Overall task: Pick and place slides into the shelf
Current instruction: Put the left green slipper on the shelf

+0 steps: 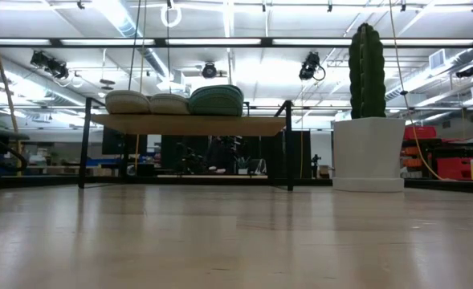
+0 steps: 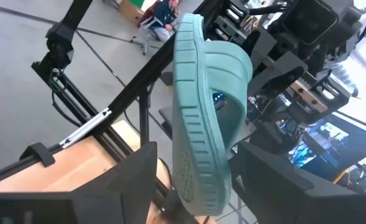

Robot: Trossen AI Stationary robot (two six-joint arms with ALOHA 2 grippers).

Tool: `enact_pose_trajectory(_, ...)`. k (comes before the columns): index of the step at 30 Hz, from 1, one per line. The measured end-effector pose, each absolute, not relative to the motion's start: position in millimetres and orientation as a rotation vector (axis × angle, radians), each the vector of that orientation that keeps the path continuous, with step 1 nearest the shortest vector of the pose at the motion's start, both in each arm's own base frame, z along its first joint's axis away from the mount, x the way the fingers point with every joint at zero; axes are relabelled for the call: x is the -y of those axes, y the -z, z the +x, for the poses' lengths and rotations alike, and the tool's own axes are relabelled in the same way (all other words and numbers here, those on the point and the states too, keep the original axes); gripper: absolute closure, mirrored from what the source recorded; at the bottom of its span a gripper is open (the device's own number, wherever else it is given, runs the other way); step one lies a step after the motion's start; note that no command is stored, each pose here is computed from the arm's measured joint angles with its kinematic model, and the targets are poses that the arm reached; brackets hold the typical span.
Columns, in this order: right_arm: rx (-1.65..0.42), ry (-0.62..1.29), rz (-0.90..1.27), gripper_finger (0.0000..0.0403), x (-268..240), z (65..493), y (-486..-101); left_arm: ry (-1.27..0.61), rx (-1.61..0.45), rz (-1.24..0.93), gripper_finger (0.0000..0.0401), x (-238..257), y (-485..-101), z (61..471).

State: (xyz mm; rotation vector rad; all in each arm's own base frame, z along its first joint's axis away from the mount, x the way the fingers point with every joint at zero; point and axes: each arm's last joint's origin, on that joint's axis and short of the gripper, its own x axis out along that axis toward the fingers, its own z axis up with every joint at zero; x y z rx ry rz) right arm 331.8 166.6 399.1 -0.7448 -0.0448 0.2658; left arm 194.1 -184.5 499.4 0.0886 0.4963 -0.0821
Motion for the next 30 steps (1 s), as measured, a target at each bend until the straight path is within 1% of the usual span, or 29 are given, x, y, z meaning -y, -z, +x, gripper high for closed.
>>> enact_pose_trajectory(15, 0.058, -0.259, -0.708, 0.0182, -161.1, 334.6, -401.0, 0.075, -0.491, 0.081, 0.0391, 177.7, -500.7, 202.7)
enact_pose_trajectory(18, 0.058, -0.264, -0.694, 0.0198, -161.3, 334.6, -401.0, 0.074, -0.491, 0.082, 0.0391, 177.6, -500.7, 202.8)
enact_pose_trajectory(30, 0.040, -0.264, -0.666, 0.0293, -157.4, 336.6, -399.4, 0.073, -0.486, 0.080, 0.0391, 177.7, -501.2, 203.0)
